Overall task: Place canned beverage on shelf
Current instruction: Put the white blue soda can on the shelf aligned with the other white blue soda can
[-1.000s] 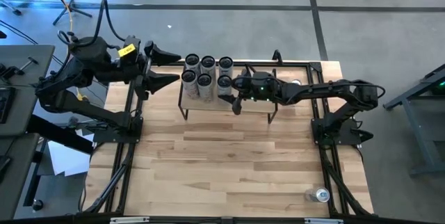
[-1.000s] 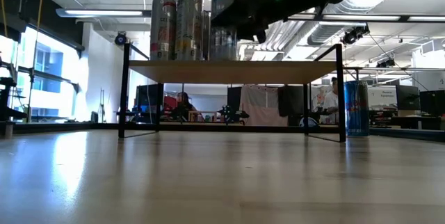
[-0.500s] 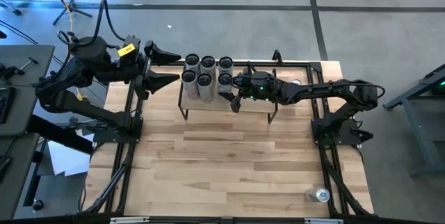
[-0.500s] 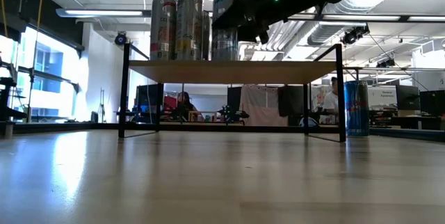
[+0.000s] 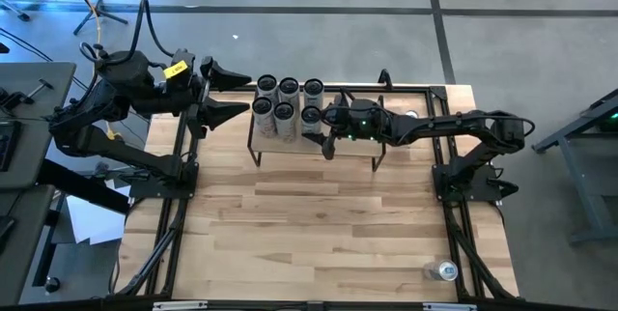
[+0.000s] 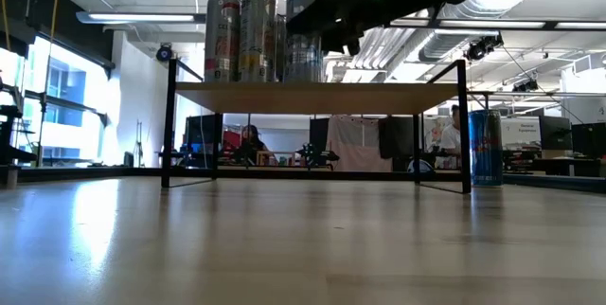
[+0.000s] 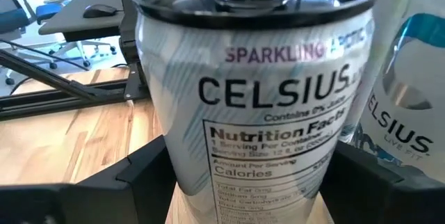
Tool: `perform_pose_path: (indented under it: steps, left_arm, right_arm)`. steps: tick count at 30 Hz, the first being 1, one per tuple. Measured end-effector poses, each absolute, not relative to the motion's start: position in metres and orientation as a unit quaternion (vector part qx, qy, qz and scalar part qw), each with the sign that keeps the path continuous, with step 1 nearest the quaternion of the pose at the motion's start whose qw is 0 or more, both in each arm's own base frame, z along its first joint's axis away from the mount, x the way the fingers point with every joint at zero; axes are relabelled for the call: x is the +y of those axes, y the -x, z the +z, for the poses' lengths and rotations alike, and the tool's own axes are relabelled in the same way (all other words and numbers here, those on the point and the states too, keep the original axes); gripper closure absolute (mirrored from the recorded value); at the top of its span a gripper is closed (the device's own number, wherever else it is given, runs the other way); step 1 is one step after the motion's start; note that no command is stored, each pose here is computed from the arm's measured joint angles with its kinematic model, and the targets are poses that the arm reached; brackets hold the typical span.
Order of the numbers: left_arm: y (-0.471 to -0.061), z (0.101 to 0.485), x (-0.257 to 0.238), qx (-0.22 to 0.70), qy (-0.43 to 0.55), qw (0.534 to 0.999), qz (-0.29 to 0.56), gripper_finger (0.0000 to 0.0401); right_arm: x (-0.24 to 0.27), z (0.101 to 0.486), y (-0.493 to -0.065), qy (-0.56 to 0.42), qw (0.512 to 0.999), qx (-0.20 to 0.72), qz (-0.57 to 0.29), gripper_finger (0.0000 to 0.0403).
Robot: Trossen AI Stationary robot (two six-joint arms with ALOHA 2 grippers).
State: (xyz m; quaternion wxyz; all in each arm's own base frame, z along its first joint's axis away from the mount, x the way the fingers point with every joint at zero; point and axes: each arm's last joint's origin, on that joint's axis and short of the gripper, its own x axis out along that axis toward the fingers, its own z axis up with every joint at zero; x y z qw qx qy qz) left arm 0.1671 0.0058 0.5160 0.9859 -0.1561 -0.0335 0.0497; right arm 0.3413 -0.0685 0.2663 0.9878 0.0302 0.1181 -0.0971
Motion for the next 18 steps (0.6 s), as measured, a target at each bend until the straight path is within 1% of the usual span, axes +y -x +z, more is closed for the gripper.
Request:
perform_pose_path:
  steps: [5, 9, 14, 18]
  left_arm:
    - [-0.1672, 0.5160, 0.0058, -0.033, 0.156, 0.986, 0.050, 0.0050]
    - [-0.1672, 0.5160, 0.0058, -0.033, 0.156, 0.986, 0.050, 0.0050]
    - [-0.1673, 0.5159, 0.0058, -0.033, 0.156, 0.986, 0.050, 0.0050]
    - [-0.1672, 0.5159, 0.0058, -0.033, 0.156, 0.986, 0.050, 0.0050]
  right_arm:
    - [-0.0696, 0.2663, -0.3411, -0.020, 0.987, 0.119, -0.110, 0.0116]
    - [-0.0708, 0.2663, -0.3408, -0.024, 0.986, 0.119, -0.112, 0.0107]
    - [-0.0704, 0.2690, -0.3399, -0.037, 0.987, 0.111, -0.111, 0.0078]
    - [-0.0700, 0.2726, -0.3376, -0.029, 0.988, 0.109, -0.110, 0.0049]
